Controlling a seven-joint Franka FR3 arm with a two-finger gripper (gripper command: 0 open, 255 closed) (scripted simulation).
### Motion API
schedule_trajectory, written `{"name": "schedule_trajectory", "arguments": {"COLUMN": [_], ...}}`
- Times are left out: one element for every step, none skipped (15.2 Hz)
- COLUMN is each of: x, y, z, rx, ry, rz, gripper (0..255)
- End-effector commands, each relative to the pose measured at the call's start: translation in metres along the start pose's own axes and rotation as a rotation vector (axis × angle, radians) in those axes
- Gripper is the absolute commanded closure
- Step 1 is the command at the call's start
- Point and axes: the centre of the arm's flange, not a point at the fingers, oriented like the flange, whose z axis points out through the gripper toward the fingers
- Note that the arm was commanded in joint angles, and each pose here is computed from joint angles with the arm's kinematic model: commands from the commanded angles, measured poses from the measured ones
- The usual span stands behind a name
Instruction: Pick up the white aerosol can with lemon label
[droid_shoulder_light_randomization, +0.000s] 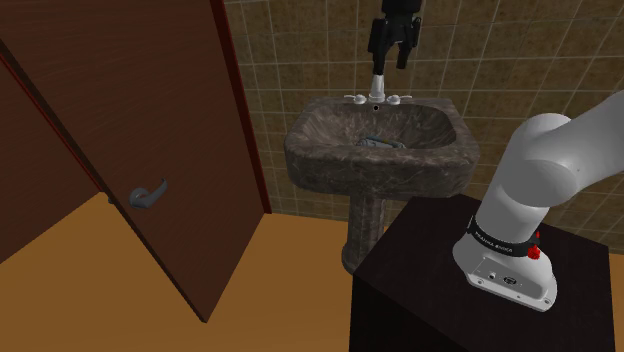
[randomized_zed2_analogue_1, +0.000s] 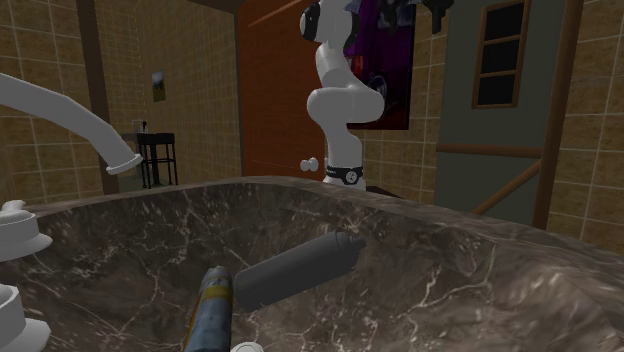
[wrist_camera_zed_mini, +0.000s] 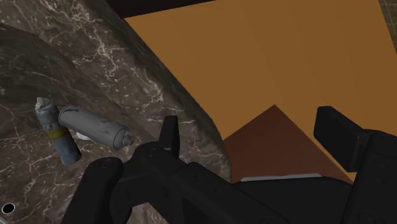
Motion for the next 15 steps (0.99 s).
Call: {"name": "schedule_trajectory", "arguments": {"x": [0.0, 0.004, 0.009, 0.013, 0.018, 0.022, 0.027, 0.031, 0.036, 0.04, 0.045, 0.05, 0.054, 0.059, 0.063], "y": [0.0, 0.009, 0.017, 0.026, 0.034, 0.043, 0.051, 0.06, 0.069, 0.077, 0.086, 0.094, 0.103, 0.112, 0.12], "z": [0.0, 0.009, 0.017, 0.026, 0.035, 0.043, 0.052, 0.061, 0.069, 0.078, 0.086, 0.095, 0.103, 0.112, 0.12], "rx": [0.0, -0.002, -0.005, -0.007, -0.01, -0.012, -0.015, -0.017, -0.02, -0.022, -0.025, -0.027, -0.03, -0.032, -0.034], "ry": [0.0, -0.001, -0.001, -0.002, -0.002, -0.003, -0.004, -0.004, -0.005, -0.006, -0.006, -0.007, -0.007, -0.008, -0.009], "rz": [0.0, -0.003, -0.005, -0.008, -0.01, -0.013, -0.016, -0.018, -0.021, -0.023, -0.026, -0.029, -0.031, -0.034, -0.037], "gripper": [0, 0, 0, 0, 0, 0, 0, 0, 0, 0, 0, 0, 0, 0, 0]}}
